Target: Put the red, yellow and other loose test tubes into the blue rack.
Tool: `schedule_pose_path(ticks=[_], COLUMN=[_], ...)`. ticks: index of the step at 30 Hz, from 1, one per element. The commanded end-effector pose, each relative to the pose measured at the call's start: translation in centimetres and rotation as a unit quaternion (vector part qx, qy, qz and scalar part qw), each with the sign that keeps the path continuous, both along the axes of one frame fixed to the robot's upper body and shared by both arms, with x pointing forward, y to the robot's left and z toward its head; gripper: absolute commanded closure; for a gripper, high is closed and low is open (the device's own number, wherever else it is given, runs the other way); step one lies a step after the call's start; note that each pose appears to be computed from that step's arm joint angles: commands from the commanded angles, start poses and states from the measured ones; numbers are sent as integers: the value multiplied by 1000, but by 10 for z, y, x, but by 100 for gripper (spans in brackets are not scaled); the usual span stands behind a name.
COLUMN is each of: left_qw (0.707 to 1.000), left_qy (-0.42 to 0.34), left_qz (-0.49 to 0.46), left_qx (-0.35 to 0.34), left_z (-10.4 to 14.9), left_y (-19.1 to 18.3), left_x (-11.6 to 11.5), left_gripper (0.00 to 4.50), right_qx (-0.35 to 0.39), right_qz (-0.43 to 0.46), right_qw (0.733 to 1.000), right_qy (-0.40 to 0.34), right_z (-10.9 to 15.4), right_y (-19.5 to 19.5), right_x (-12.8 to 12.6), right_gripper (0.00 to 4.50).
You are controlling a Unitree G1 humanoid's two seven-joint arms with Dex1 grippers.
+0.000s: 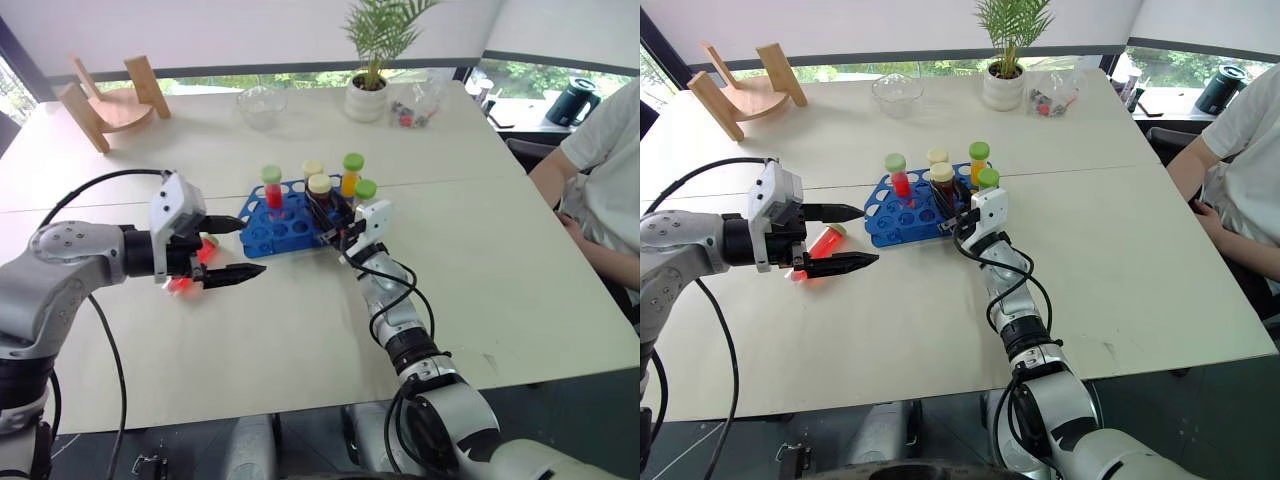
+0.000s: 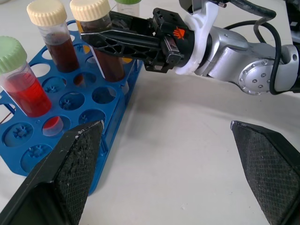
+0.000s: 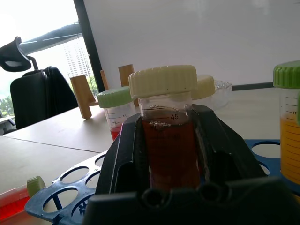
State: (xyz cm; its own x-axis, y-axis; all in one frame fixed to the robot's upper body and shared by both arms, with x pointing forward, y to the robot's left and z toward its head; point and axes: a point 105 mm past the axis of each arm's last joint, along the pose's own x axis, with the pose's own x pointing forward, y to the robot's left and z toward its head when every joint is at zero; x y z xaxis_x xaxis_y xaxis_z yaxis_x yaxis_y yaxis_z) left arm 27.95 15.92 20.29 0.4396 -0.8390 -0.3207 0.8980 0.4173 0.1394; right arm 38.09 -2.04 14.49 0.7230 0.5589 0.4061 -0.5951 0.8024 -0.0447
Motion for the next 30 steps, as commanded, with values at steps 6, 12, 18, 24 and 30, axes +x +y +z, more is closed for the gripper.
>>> schedule_pose_path(ticks=[6,12,18,24,30], left_qw=[997,986,962,933,915], left_qy=[-12,17,112,213,260], left_qz=[64,117,197,228,257], left_qx=[37,121,155,181,173], left_z=[1,1,-3,-29,-51], left_y=[15,41,70,83,72], left_x=[9,22,50,74,100], left_gripper=[0,0,0,0,0], right_qx=[-23,-90,-245,-340,-349], right_qz=[5,86,240,293,303], right_qw=[1000,992,939,893,886], right_qy=[-8,34,31,-32,-46], right_z=[6,21,40,66,72], right_y=[-10,-32,-40,-42,-39], right_x=[-21,-69,-118,-122,-125], right_gripper=[6,6,6,6,6])
